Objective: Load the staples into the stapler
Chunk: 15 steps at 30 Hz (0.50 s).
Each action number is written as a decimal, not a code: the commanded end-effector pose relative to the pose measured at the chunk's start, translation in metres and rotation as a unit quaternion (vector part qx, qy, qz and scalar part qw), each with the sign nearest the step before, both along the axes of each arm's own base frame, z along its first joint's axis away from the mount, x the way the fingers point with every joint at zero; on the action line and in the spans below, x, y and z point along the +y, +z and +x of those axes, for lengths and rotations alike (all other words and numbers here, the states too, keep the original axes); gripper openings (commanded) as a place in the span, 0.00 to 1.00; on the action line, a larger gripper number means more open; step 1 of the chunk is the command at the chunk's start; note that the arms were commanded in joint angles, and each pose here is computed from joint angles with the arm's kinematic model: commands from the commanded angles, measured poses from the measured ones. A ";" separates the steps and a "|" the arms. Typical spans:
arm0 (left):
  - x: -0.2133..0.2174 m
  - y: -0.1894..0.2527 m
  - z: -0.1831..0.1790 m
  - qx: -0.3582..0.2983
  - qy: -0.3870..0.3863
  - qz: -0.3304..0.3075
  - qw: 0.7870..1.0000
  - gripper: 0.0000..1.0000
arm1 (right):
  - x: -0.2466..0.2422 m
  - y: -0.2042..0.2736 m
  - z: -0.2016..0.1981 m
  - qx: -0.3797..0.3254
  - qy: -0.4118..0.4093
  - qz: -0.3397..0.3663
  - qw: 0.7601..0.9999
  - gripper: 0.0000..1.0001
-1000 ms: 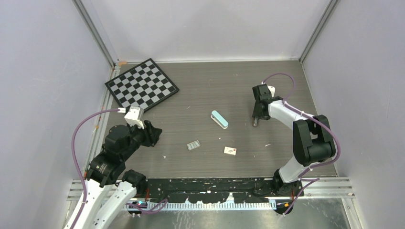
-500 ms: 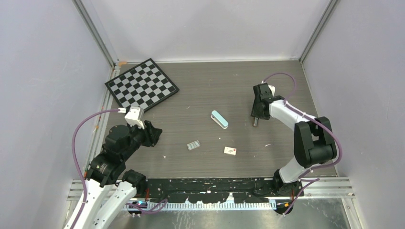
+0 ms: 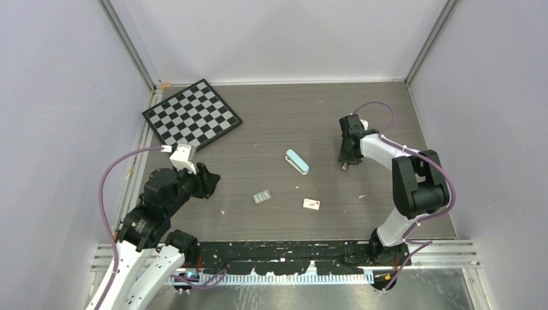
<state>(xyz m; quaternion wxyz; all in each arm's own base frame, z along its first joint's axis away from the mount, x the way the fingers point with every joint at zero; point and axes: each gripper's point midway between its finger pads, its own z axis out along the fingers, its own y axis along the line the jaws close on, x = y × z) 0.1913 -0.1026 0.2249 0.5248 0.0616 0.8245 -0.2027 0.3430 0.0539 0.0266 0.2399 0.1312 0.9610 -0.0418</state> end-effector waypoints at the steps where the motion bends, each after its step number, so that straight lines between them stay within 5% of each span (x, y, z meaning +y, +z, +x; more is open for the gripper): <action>1: -0.002 0.003 0.005 -0.010 -0.004 0.001 1.000 0.44 | -0.003 0.008 0.018 -0.028 -0.008 -0.006 1.000 0.28; 15: -0.014 -0.019 0.016 0.066 0.002 -0.008 0.998 0.51 | 0.004 0.044 0.001 -0.057 0.013 0.017 0.998 0.15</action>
